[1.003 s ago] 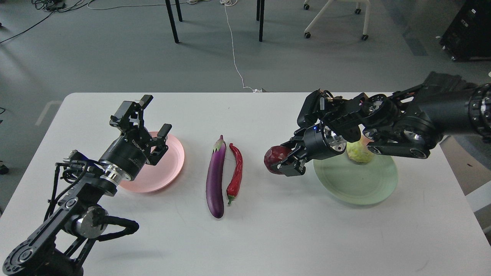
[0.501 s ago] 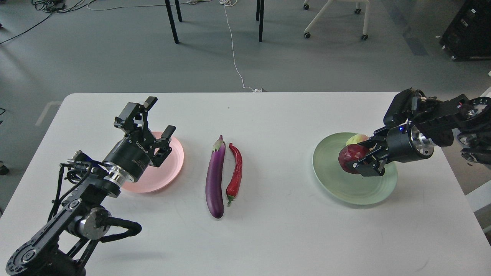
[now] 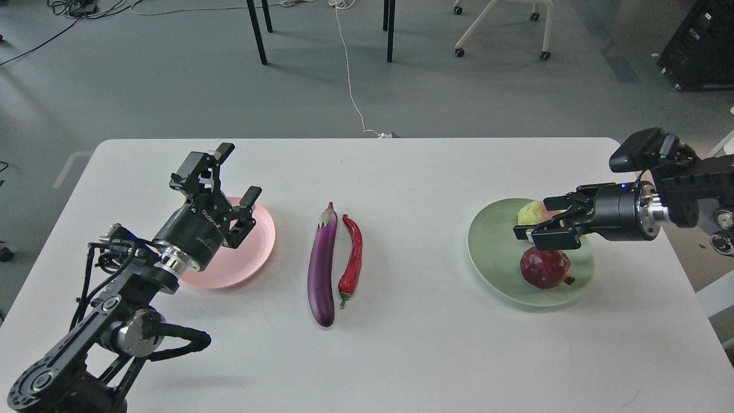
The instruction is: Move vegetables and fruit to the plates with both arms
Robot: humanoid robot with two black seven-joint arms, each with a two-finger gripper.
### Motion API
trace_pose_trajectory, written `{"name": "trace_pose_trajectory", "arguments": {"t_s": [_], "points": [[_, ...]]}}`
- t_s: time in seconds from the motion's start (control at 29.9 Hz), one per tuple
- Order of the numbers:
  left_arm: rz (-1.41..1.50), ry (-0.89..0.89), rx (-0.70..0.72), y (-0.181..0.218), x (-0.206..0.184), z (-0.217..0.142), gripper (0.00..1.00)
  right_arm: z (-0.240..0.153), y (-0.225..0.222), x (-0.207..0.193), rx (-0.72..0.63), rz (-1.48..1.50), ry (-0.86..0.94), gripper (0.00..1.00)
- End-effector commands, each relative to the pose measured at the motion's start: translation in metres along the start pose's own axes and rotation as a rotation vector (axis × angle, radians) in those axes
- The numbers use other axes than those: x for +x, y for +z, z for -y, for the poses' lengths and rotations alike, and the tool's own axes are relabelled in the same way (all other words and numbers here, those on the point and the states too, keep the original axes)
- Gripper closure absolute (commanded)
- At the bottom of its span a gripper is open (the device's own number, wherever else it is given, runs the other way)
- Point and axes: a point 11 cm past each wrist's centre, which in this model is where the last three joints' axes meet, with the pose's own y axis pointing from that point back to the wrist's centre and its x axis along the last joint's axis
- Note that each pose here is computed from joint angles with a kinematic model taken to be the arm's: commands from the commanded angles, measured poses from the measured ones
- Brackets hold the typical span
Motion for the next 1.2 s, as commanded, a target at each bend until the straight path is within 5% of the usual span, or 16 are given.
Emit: {"name": "trace_pose_trajectory", "arguments": {"t_s": [0.0,0.3,0.57,0.97,1.17], "points": [[0.019,0.001,0.000,0.004,0.004,0.000,0.02,-0.005,-0.003,0.016,0.038,0.332,0.238,0.03],[0.073,-0.006,-0.064,0.010,0.004,-0.001,0.02,-0.002,0.027,0.014,0.125,1.272,0.736,0.03],[0.319,-0.090,-0.041,0.013,-0.006,0.006,0.02,-0.002,0.069,-0.002,0.116,1.755,0.994,0.02],[1.426,-0.702,0.193,0.012,-0.039,0.036,0.02,0.016,0.092,-0.035,0.029,1.816,1.034,0.01],[1.628,-0.732,0.396,0.013,-0.027,0.062,0.02,0.020,0.095,-0.039,0.048,1.826,1.026,0.01]]}}
